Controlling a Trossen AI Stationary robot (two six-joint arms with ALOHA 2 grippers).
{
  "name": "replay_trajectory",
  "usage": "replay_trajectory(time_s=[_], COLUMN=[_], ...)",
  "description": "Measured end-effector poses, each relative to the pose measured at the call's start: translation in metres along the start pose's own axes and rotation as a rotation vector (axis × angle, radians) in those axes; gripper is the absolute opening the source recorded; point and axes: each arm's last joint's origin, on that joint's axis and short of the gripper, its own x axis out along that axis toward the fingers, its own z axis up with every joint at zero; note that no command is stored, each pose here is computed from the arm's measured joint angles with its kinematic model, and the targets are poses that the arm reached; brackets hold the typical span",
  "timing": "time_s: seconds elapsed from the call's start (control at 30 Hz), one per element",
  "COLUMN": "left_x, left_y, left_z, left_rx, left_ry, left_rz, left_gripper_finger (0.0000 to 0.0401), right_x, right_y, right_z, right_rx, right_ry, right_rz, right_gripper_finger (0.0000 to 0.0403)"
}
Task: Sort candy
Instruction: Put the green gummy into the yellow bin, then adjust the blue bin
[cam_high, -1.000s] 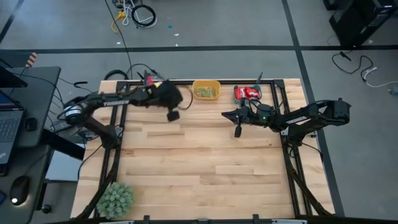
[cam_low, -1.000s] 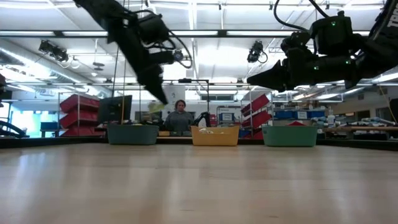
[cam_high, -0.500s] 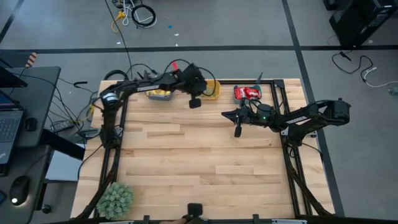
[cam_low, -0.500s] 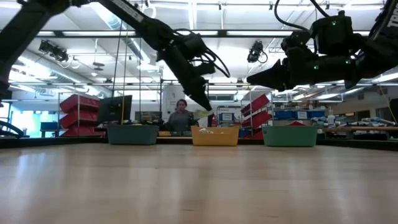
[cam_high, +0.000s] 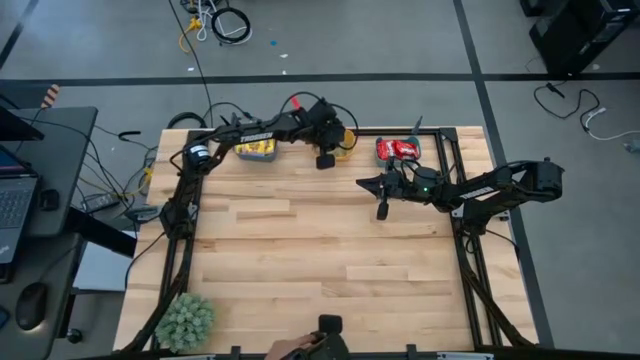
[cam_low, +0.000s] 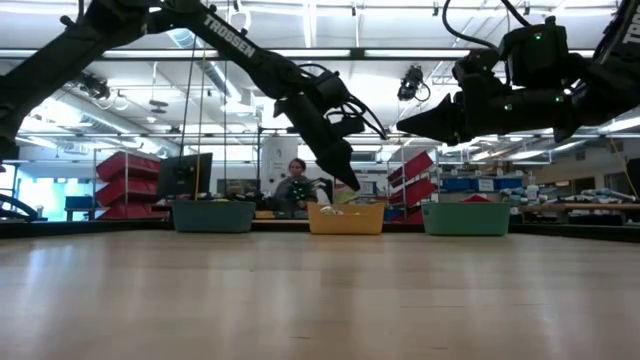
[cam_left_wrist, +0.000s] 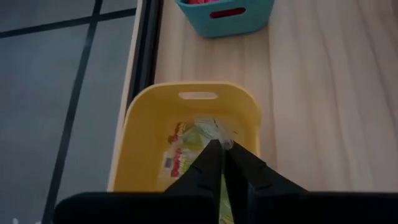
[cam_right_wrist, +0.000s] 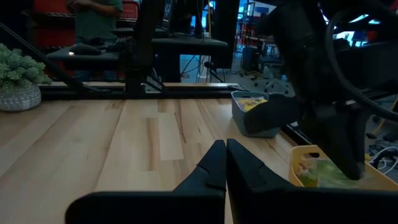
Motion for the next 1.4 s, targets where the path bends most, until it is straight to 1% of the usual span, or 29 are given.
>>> replay_trajectory(time_s=[0.2,0.4,0.5,0.53,0.6,0.7,0.73,0.77,0.83,0.9,0.97,1.07,1.17,1.23,1.3,1.4], left_x=[-0.005,-0.005,-0.005,-0.007,-0.016,-0.039,-0.045,-0.050,-0.052,-0.053,-0.053,-0.049,-0.041,-0.044,-0.051,-0.064], left_y=[0.003,0.005,0.007,0.008,0.009,0.016,0.019,0.022,0.026,0.028,0.030,0.027,0.023,0.020,0.018,0.012], left_z=[0.006,0.004,0.003,0.003,0.007,0.020,0.023,0.025,0.025,0.025,0.028,0.030,0.023,0.016,0.011,-0.005], left_rx=[0.020,0.016,0.018,0.019,0.017,-0.016,-0.040,-0.061,-0.102,-0.112,-0.113,-0.110,-0.134,-0.141,-0.130,-0.131], left_ry=[-0.003,-0.001,0.045,0.053,0.033,-0.102,-0.151,-0.194,-0.239,-0.257,-0.297,-0.394,-0.486,-0.523,-0.565,-0.578], left_rz=[0.003,0.005,0.082,0.096,0.097,0.051,0.028,-0.001,-0.036,-0.046,-0.030,-0.019,-0.049,-0.057,-0.036,-0.022], left_gripper_finger=[0.0064,0.0111,0.0118,0.0114,0.0088,0.0023,0.0012,0.0009,0.0005,0.0003,0.0002,0.0002,0.0001,0.0001,0.0001,0.0001], right_x=[0.000,0.000,0.000,0.000,0.000,-0.001,-0.001,-0.002,-0.001,0.001,0.006,0.014,0.022,0.027,0.029,0.025], right_y=[0.000,0.000,-0.001,-0.001,-0.004,-0.011,-0.014,-0.017,-0.023,-0.029,-0.033,-0.037,-0.039,-0.040,-0.042,-0.049], right_z=[0.000,0.000,0.000,0.000,0.000,-0.001,-0.002,-0.002,-0.005,-0.008,-0.008,-0.003,0.006,0.010,0.012,0.014], right_rx=[0.000,0.001,0.018,0.028,0.051,0.086,0.106,0.129,0.176,0.214,0.229,0.195,0.115,0.066,0.048,0.056], right_ry=[0.000,0.000,0.001,0.003,0.006,0.009,0.011,0.014,0.046,0.104,0.161,0.215,0.245,0.272,0.302,0.392], right_rz=[0.000,0.000,-0.019,-0.045,-0.123,-0.207,-0.221,-0.235,-0.266,-0.293,-0.311,-0.314,-0.292,-0.258,-0.229,-0.245], right_gripper_finger=[0.0000,0.0000,0.0000,0.0000,0.0000,0.0000,0.0000,0.0000,0.0000,0.0000,0.0000,0.0000,0.0000,0.0000,0.0000,0.0000])
